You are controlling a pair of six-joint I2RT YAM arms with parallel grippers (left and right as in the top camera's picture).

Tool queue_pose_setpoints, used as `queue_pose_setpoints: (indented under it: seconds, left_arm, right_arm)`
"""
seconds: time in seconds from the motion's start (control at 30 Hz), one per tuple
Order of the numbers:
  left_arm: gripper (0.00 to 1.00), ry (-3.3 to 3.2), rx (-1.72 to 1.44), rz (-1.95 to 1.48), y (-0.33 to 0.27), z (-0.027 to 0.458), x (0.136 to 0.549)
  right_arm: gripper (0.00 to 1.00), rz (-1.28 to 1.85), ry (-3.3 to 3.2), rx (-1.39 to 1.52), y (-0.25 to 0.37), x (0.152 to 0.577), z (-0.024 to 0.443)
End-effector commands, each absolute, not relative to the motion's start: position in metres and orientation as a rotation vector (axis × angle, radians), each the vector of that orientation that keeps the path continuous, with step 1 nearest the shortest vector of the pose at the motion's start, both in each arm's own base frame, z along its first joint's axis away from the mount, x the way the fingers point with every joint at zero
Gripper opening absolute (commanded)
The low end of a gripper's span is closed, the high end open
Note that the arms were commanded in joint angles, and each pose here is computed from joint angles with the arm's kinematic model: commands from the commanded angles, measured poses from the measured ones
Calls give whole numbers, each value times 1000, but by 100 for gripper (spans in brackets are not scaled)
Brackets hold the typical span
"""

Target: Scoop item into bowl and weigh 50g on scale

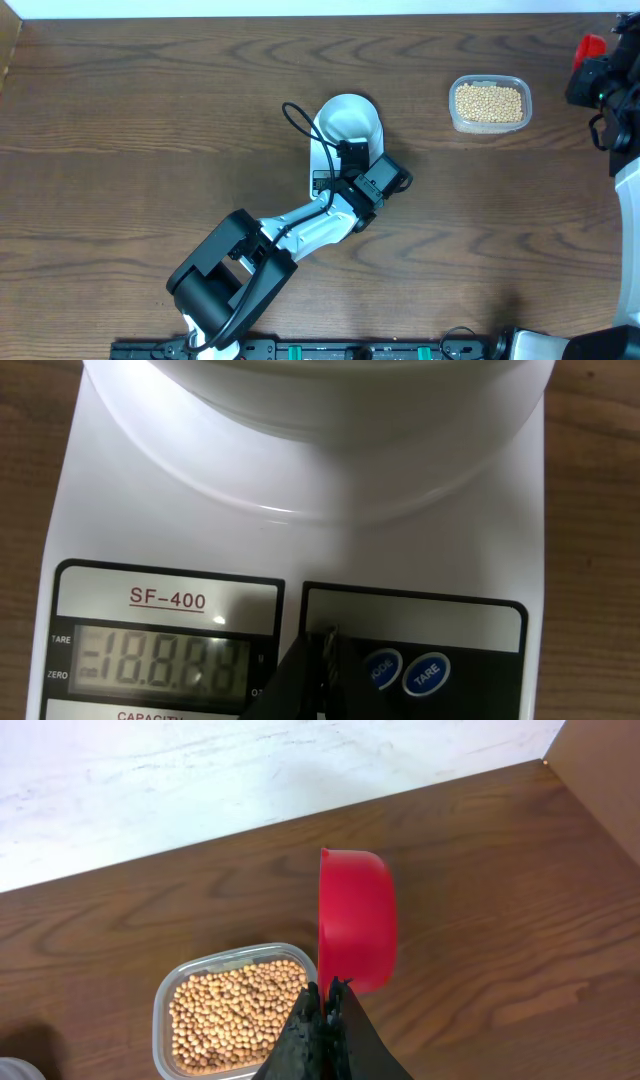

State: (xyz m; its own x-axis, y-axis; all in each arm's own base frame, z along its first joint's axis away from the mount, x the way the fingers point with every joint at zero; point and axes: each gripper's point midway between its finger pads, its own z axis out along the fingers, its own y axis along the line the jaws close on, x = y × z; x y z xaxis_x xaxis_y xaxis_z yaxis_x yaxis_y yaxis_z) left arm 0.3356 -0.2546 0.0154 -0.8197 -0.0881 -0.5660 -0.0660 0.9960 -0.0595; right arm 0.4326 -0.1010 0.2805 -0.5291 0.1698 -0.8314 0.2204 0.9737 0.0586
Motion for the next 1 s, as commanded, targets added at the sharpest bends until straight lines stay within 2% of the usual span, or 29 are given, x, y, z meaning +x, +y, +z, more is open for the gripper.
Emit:
queue_pose_setpoints:
  seconds: [0.0, 0.97]
  left_arm:
    - [7, 2626, -83, 7, -246, -14, 319]
    - [7, 2684, -78, 39, -241, -30, 309]
  right_arm:
    - [1, -75, 2125, 257, -103, 434, 287]
    - [1, -61, 2122, 263, -101, 434, 288]
